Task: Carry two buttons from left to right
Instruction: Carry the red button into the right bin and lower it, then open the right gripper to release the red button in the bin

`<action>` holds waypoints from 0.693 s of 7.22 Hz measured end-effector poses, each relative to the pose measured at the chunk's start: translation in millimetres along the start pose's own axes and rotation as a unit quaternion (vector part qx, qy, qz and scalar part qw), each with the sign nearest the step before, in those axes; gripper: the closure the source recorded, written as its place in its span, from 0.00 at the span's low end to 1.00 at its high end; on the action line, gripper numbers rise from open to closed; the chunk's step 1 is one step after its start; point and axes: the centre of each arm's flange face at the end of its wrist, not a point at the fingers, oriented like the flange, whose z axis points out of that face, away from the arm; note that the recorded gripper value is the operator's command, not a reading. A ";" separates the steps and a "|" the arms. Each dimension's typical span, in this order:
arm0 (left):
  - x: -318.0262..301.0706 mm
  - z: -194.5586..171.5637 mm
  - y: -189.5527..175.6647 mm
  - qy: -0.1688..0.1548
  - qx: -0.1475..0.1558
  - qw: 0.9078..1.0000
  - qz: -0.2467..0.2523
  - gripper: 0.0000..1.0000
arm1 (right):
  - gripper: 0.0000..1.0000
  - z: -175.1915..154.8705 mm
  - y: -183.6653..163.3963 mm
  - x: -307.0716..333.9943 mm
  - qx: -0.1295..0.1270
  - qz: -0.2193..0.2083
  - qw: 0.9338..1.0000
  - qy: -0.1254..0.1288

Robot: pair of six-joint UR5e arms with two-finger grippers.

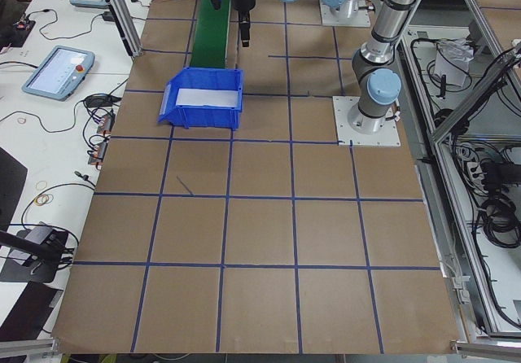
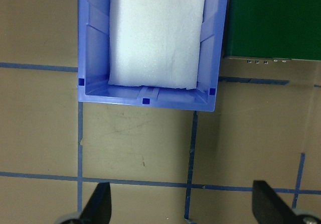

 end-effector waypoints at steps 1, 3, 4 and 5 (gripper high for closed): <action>0.0 0.0 0.0 0.000 0.000 1.000 0.000 0.00 | 0.32 7.2 -2.2 -2.0 0.005 0.000 1.000 -0.004; 0.0 -0.2 0.0 0.000 0.000 1.000 0.000 0.00 | 0.00 11.3 -3.5 -3.0 0.008 0.000 1.000 -0.006; 0.0 -0.5 -0.1 0.000 0.000 1.000 0.000 0.00 | 0.00 9.3 -3.4 -2.8 0.007 0.001 1.000 -0.004; 0.0 -0.5 -0.1 0.000 0.001 1.000 0.000 0.00 | 0.00 1.2 -3.5 -3.5 0.004 0.001 1.000 0.000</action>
